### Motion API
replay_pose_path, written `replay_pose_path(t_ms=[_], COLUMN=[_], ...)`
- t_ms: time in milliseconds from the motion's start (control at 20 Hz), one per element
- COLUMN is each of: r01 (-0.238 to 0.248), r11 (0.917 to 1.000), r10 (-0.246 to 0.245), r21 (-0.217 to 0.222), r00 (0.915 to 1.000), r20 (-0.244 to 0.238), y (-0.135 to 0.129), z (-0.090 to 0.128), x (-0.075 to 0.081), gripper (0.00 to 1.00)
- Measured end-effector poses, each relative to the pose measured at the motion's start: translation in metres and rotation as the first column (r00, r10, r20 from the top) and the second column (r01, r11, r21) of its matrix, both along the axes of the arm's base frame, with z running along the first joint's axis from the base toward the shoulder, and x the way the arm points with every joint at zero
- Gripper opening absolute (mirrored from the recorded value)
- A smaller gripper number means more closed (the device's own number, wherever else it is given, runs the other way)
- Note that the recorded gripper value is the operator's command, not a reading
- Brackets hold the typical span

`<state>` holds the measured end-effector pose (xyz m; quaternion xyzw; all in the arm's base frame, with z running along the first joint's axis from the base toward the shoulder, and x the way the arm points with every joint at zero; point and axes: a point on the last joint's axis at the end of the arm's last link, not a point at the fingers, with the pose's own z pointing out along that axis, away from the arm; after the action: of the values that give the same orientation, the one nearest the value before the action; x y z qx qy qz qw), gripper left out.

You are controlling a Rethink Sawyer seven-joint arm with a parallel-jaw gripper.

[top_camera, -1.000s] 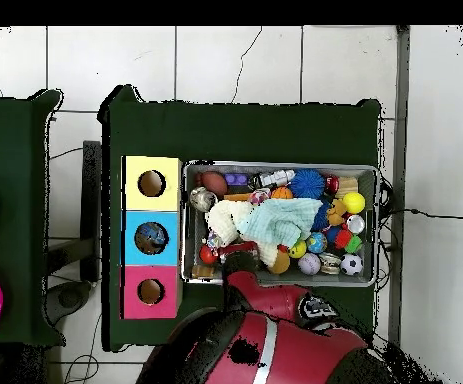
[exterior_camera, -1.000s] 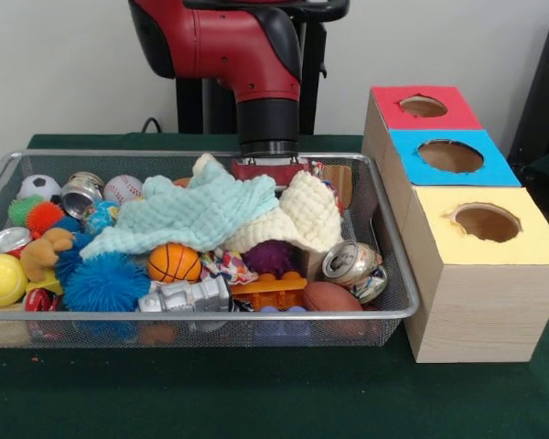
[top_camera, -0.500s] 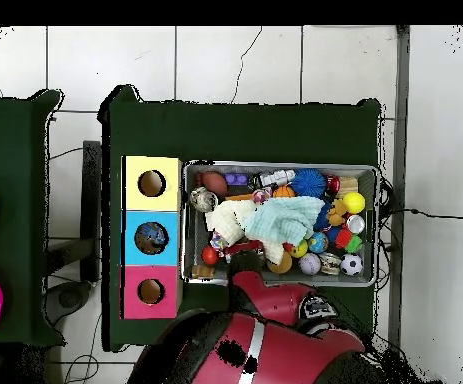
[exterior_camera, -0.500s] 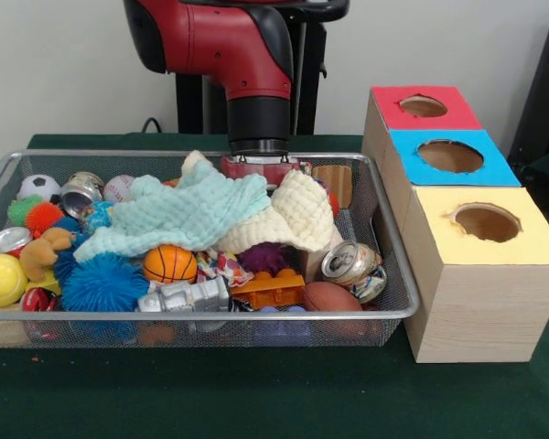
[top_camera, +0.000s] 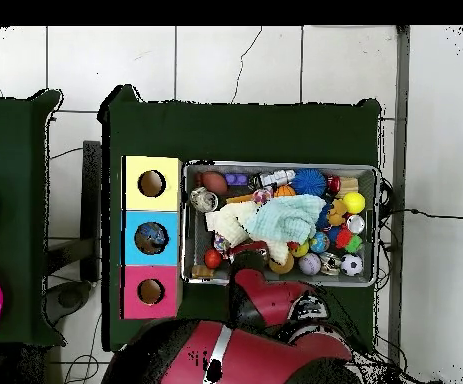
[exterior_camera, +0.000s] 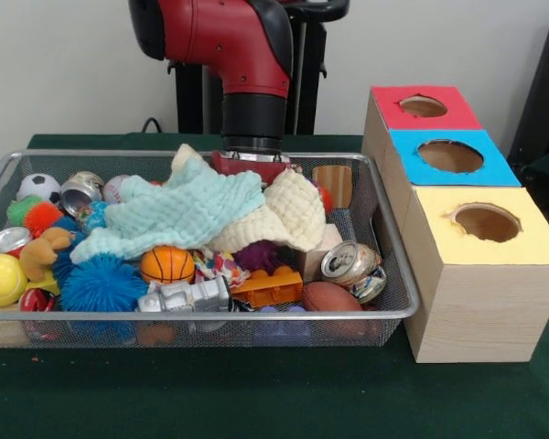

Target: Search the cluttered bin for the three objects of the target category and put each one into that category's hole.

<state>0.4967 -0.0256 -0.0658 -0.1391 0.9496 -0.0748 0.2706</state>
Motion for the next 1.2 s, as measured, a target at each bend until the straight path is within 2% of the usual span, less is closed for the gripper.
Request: replay_pose_path(t_ms=[250,450,600,900,950,1200], r01=[0.005,0.017,0.035,0.063,0.066,0.075], r11=[0.9995,0.9976,0.9933,0.9791,0.9743,0.9638], r10=[-0.006,-0.019,-0.039,-0.068,-0.071,-0.081], r21=[-0.032,-0.067,-0.11,-0.194,-0.215,-0.256], r00=[0.9994,0.9992,0.9986,0.9974,0.9973,0.9966], r20=[-0.035,-0.036,-0.037,-0.023,-0.017,-0.013], y=[-0.003,-0.013,-0.023,-0.04,-0.047,-0.066], z=[0.004,0.01,0.016,0.032,0.037,0.046], x=[0.003,0.007,0.005,0.007,0.009,0.011], gripper=[1.0,1.0,1.0,1.0,1.0,1.0])
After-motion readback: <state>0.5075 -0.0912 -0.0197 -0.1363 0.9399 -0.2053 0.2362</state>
